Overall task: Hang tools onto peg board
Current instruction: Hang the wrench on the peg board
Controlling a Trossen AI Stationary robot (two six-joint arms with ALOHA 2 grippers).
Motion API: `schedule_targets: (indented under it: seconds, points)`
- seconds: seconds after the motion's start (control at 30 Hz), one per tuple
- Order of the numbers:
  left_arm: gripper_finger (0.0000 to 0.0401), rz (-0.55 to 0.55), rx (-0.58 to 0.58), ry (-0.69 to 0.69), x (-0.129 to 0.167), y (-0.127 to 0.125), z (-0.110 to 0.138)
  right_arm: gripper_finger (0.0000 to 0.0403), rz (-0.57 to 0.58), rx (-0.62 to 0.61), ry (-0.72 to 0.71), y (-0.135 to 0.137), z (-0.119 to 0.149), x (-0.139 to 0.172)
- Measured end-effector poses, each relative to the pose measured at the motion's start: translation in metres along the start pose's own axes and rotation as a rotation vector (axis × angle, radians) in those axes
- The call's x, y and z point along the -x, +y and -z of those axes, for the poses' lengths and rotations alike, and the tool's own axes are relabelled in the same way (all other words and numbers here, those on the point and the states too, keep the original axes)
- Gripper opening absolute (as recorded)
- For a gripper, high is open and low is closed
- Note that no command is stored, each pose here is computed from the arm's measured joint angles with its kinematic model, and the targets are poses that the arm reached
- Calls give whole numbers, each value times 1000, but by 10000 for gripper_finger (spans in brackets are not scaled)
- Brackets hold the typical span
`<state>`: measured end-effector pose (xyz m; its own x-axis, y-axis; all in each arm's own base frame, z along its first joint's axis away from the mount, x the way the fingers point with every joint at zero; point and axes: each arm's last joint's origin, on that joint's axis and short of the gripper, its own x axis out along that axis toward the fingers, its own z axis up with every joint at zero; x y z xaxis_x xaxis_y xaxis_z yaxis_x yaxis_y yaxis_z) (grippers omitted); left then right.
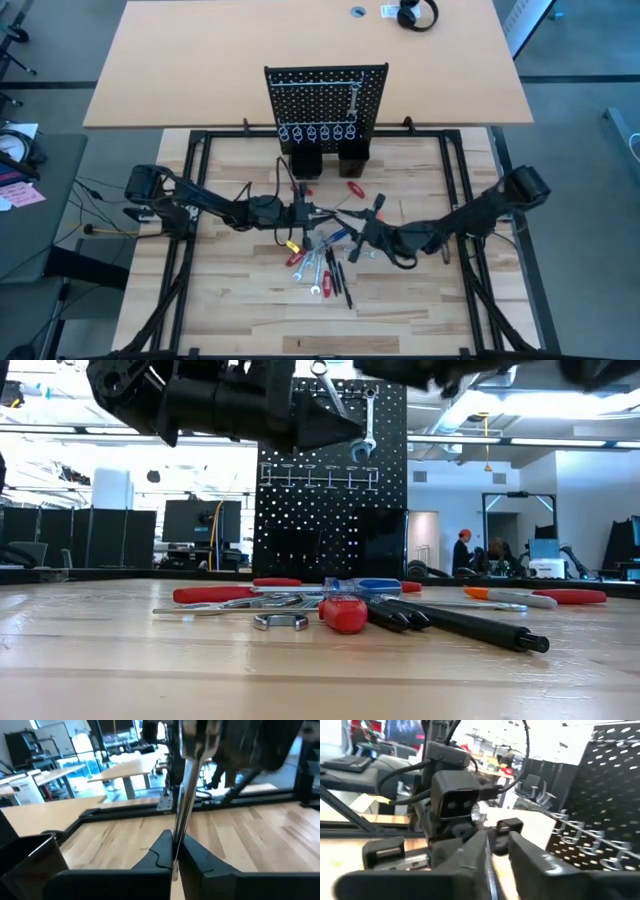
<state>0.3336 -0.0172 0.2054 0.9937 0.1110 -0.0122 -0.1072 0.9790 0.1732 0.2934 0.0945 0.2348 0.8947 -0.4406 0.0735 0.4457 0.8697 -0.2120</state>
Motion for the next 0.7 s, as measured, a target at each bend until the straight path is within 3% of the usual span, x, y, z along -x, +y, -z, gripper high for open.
schedule_targets:
  seconds: [0.13,0.27,0.33,0.53,0.7]
  points:
    - [1,77,0,30,9,5,-12,172,-95,-41,133,-9,-4,13]
    - [1,160,32,102,16,13,-16,202,-224,-120,189,-20,-2,8]
    - [1,197,52,121,18,16,-15,206,-270,-143,171,-21,3,-2]
    - [0,258,91,203,16,19,-13,195,-242,-106,131,-20,25,-28]
    - [0,263,78,235,11,20,-20,172,-352,-141,121,-15,28,-53]
